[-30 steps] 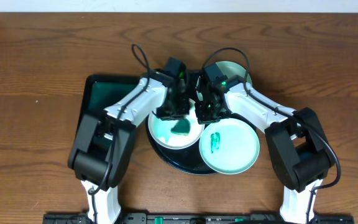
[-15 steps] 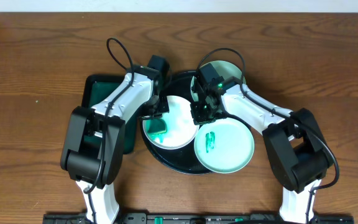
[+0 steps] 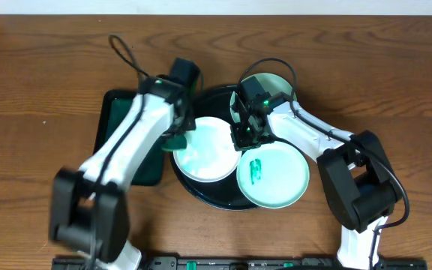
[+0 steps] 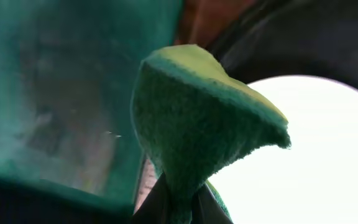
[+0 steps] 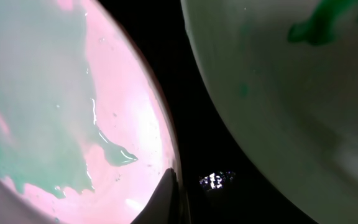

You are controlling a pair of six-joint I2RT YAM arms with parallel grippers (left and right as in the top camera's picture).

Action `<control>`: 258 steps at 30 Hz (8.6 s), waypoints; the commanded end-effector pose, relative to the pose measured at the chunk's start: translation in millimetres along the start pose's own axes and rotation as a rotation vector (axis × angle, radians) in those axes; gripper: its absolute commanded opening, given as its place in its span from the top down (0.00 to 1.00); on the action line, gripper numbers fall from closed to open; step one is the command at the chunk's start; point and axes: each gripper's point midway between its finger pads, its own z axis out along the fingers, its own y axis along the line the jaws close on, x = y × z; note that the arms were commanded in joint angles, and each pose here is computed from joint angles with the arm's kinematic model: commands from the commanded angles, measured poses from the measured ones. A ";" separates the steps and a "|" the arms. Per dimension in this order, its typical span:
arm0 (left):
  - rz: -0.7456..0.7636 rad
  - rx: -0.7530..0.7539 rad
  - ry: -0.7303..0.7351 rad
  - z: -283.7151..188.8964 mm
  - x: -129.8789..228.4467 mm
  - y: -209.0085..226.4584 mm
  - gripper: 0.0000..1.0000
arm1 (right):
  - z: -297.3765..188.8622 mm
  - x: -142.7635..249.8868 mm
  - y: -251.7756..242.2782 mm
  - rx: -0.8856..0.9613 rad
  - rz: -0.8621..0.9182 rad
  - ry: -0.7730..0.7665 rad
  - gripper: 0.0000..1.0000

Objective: Clean dirty plates on tray and stack at the side

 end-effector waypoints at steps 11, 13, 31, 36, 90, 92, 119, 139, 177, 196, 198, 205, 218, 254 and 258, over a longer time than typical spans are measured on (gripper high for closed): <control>-0.188 -0.067 -0.014 -29.8 -9.0 77.7 0.93 | -34.9 -26.0 2.1 0.051 -0.159 -0.110 0.99; -0.216 -0.064 -0.004 -28.5 -9.8 85.5 0.93 | -49.4 -33.5 5.3 0.077 -0.190 -0.158 0.99; -0.288 -0.061 0.130 7.6 -2.9 101.8 0.93 | -142.0 -50.5 26.6 0.515 -0.483 -0.457 0.99; -0.286 -0.069 0.150 15.1 -1.6 101.5 0.93 | -174.2 -54.0 40.2 0.668 -0.521 -0.580 0.99; -0.318 -0.050 0.174 16.2 -0.1 112.9 0.93 | -238.1 -13.8 117.0 1.184 -0.781 -0.790 0.99; -0.317 -0.050 0.175 16.1 0.1 113.0 0.93 | -235.0 -10.8 122.7 1.157 -0.802 -0.791 0.99; -0.317 -0.051 0.176 16.1 0.4 113.0 0.93 | -201.2 -19.6 53.8 0.541 -0.148 -0.703 0.99; -0.317 -0.050 0.175 16.1 0.2 113.0 0.93 | -290.6 -27.8 -230.3 0.225 0.736 -0.677 0.99; -0.317 -0.052 0.182 15.8 1.8 113.2 0.93 | -273.5 -24.9 -306.2 0.184 0.550 -0.578 0.59; -0.317 -0.052 0.182 15.8 1.7 113.2 0.93 | -166.6 40.1 -158.6 0.219 0.496 -0.059 0.68; -0.317 -0.052 0.182 15.8 1.7 113.2 0.93 | -152.1 52.3 -153.7 0.254 0.505 -0.016 0.67; -0.317 -0.052 0.182 15.8 1.7 113.2 0.93 | -108.7 94.5 -137.0 0.287 0.514 0.116 0.67; -0.317 -0.052 0.181 15.8 1.6 113.2 0.93 | -70.2 130.3 -136.7 0.279 0.526 0.187 0.79; -0.317 -0.052 0.181 15.8 1.6 113.2 0.93 | -70.0 99.5 -125.3 0.201 0.383 0.104 0.87; -0.317 -0.052 0.182 15.8 1.7 113.2 0.93 | -69.1 94.4 -116.2 0.192 0.319 0.095 0.99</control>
